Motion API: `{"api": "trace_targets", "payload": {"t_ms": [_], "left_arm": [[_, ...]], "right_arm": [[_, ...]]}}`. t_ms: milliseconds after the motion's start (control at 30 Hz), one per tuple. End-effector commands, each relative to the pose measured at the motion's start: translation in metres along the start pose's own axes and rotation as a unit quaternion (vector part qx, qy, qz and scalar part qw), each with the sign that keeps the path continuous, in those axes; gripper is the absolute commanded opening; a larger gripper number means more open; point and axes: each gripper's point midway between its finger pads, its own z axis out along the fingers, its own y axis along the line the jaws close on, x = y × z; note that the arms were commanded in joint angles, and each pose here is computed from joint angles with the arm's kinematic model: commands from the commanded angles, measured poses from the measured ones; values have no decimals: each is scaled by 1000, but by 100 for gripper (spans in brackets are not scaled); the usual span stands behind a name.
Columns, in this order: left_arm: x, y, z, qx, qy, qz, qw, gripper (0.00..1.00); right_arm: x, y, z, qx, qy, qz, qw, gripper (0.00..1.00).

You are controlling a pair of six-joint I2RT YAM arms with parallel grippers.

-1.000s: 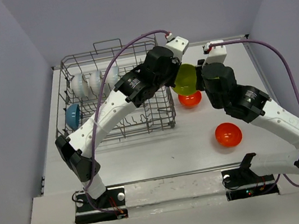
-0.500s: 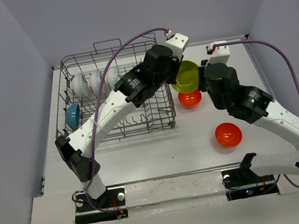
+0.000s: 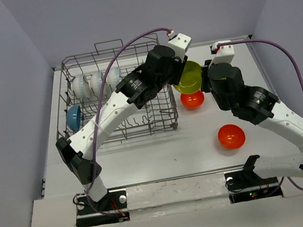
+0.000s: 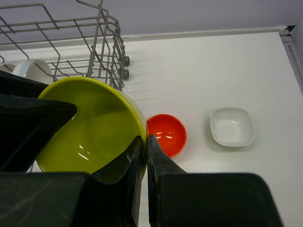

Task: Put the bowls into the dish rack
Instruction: Pass from the left arm to the right

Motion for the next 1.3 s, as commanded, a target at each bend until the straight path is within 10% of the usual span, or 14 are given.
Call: {"api": "trace_targets", "payload": {"t_ms": [0,667,1267], "left_arm": [[-39,8,-27,-12,-61,-5,998,45],[-82,41,-87,-75,-150,-2,986,55],[45,-61,-116,-35,-60,127,990,53]], "right_arm": [[-37,1,-12,-12,-40,52,998,1],[-30,-2,-9,2,-28,38,999,1],[-34,5,-6,39,41,22,998,1]]}}
